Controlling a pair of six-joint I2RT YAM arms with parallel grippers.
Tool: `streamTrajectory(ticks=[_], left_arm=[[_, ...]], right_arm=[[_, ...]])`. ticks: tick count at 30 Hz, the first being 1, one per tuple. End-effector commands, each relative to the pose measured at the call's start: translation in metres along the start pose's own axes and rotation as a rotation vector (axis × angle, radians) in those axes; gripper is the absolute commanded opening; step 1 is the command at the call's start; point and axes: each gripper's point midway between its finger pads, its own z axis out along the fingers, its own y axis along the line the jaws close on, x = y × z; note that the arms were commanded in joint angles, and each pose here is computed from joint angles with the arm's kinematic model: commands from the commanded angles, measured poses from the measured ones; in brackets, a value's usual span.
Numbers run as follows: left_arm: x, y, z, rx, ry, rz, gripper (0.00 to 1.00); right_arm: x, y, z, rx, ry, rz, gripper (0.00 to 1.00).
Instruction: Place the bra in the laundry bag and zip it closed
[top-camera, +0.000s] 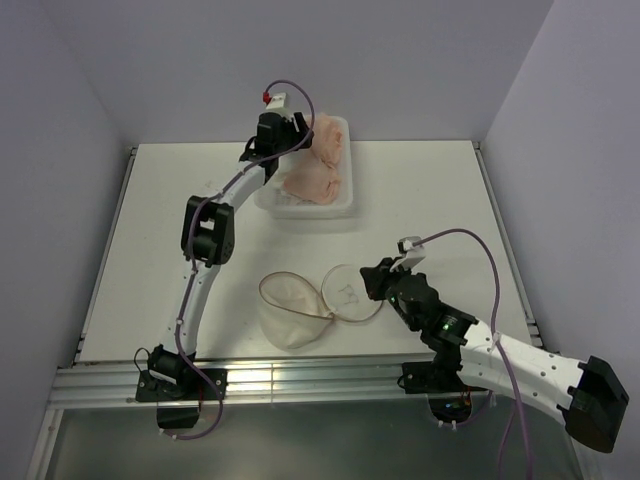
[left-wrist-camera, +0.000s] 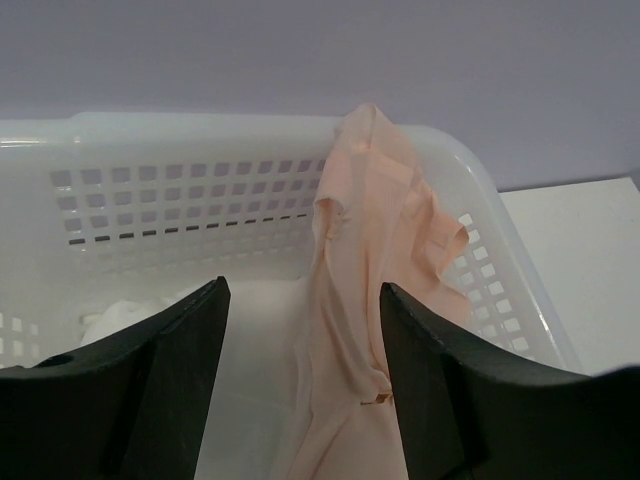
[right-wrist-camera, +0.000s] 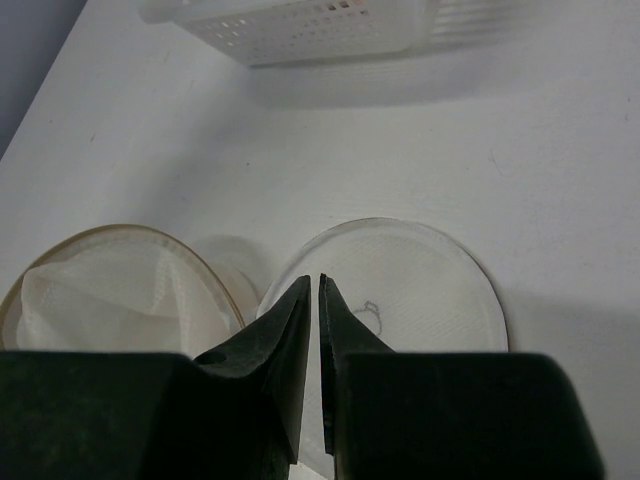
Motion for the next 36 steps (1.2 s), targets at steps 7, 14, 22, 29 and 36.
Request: streamTrajectory(ticks=[7, 14, 22, 29, 36], left_arm=[[-0.04, -0.035, 0.011, 0.16, -0.166, -0.041, 0.65], [-0.046, -0.038, 0.011, 0.181, -0.196, -0.044, 0.57], [-0.044, -0.036, 0.014, 0.199, -0.198, -0.065, 0.57], [-0.041, -0.029, 0.016, 0.168, -0.203, -0.07, 0.66], [-0.032, -0.031, 0.019, 0.192, -0.187, -0.076, 0.5]], right_arm=[[0.001, 0.002, -0.003, -0.047, -0.025, 0.03, 0.15], [0.003, 0.005, 0.002, -0.049, -0.003, 0.017, 0.15], [-0.005, 0.01, -0.002, -0.071, -0.014, 0.011, 0.15], [-0.012, 0.013, -0.006, -0.089, -0.034, 0.021, 0.15], [-0.009, 0.016, -0.002, -0.098, -0.022, 0.016, 0.15]])
